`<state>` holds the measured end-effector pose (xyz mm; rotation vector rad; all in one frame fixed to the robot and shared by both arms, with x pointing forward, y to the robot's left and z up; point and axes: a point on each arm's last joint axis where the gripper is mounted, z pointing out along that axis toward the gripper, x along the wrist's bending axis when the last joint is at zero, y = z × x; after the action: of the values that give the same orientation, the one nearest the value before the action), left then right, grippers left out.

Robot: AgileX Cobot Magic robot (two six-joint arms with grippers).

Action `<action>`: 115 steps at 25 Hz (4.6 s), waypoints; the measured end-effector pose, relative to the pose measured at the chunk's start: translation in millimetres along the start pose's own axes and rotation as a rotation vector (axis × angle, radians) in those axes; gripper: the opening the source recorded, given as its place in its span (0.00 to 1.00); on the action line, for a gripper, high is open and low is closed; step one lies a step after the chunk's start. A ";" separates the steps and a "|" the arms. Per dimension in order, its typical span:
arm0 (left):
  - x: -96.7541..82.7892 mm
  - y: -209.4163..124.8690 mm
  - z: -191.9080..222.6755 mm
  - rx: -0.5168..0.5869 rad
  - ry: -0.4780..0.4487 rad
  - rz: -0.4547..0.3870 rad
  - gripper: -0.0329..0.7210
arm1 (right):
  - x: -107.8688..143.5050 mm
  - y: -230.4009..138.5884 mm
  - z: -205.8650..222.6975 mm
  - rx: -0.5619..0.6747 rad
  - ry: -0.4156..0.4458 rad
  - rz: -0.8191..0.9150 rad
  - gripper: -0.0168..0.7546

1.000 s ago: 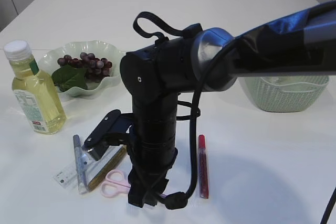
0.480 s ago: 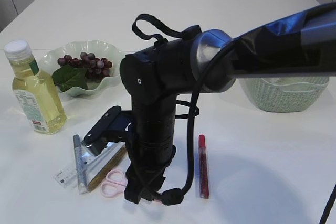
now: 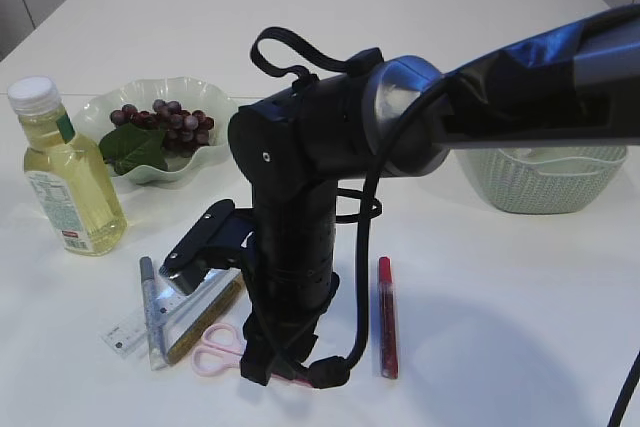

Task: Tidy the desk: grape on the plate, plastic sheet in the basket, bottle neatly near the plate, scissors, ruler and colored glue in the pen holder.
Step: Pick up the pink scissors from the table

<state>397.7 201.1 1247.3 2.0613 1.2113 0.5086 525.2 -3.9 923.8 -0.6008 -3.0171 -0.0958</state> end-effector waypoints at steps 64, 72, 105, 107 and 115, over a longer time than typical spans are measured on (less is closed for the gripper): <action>5.0 0.4 -0.2 -0.004 0.055 0.017 0.43 | 2.4 3.7 28.1 0.031 0.039 0.019 0.52; 7.4 0.7 -0.4 -0.006 0.082 0.026 0.43 | -1.5 7.1 28.4 -0.003 -0.002 0.003 0.52; 8.5 0.8 -0.5 -0.007 0.094 0.029 0.43 | 9.4 -0.9 34.2 0.055 -0.032 -0.069 0.52; 8.9 0.8 -0.6 -0.007 0.098 0.030 0.43 | 9.4 -0.7 34.2 0.053 -0.031 -0.068 0.52; 11.9 1.2 -1.0 -0.010 0.132 0.041 0.43 | 9.1 0.3 33.7 0.038 -0.037 -0.068 0.52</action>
<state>403.7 211.4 1248.8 2.0753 1.2411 0.6777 515.2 2.4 890.9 -0.5028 -3.0674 -0.0307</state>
